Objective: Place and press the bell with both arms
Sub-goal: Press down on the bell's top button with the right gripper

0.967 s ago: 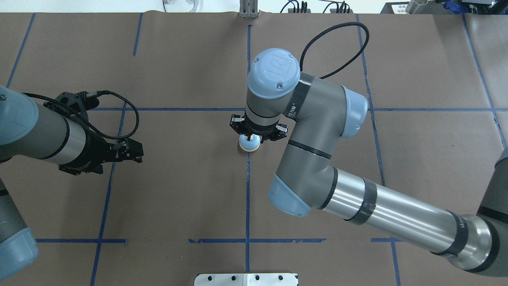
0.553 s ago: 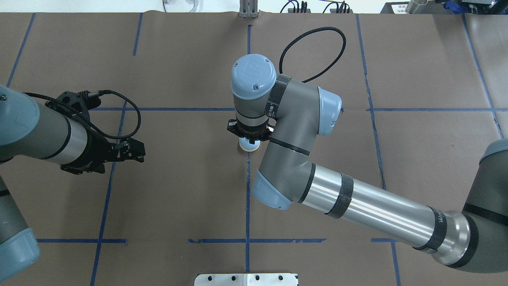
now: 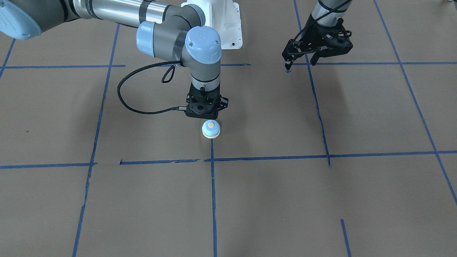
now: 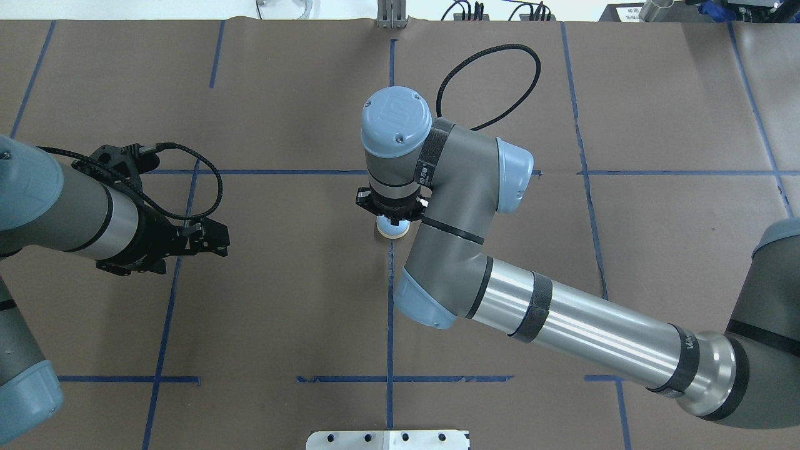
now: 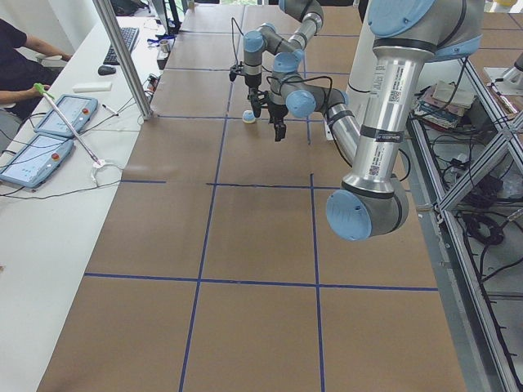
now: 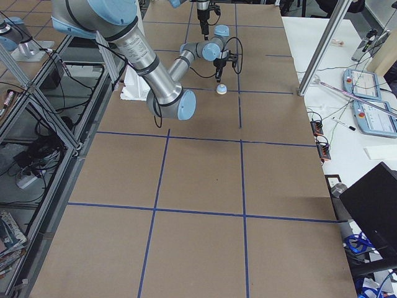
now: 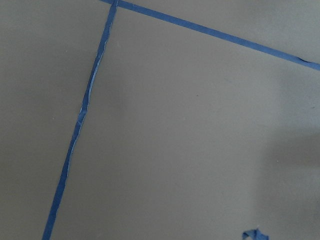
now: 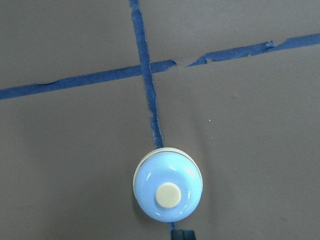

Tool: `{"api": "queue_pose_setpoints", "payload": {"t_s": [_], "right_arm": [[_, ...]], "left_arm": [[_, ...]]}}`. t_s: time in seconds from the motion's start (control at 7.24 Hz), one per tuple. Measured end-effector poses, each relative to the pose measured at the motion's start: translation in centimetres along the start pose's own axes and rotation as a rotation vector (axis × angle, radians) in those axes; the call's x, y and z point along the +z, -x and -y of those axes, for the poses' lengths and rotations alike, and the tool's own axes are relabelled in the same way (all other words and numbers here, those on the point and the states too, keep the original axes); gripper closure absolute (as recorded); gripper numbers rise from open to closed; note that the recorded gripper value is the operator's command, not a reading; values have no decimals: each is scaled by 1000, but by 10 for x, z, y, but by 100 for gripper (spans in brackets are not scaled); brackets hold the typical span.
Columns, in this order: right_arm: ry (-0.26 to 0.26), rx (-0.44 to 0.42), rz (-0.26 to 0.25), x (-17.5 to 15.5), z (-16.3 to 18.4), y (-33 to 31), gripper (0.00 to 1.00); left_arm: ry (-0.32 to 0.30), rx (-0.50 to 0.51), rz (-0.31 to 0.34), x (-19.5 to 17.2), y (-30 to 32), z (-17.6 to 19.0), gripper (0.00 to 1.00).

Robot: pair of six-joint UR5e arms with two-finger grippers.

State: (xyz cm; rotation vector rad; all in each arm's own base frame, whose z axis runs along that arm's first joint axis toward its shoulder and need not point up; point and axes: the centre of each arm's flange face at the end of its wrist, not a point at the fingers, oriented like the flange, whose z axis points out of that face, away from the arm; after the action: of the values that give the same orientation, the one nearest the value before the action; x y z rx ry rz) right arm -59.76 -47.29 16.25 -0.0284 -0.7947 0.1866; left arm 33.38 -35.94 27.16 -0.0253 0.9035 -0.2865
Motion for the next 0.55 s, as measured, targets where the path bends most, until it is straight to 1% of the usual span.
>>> {"api": "queue_pose_setpoints", "payload": {"t_s": [0.14, 0.28, 0.55], "right_arm": [[-9, -1, 34, 5, 3, 3, 100], [-15, 4, 57, 8, 4, 4, 100], [-16, 11, 57, 15, 6, 0, 100]], "left_arm": [[0, 0, 0, 0, 0, 0, 0], [0, 0, 0, 0, 0, 0, 0], [0, 0, 0, 0, 0, 0, 0]]}}
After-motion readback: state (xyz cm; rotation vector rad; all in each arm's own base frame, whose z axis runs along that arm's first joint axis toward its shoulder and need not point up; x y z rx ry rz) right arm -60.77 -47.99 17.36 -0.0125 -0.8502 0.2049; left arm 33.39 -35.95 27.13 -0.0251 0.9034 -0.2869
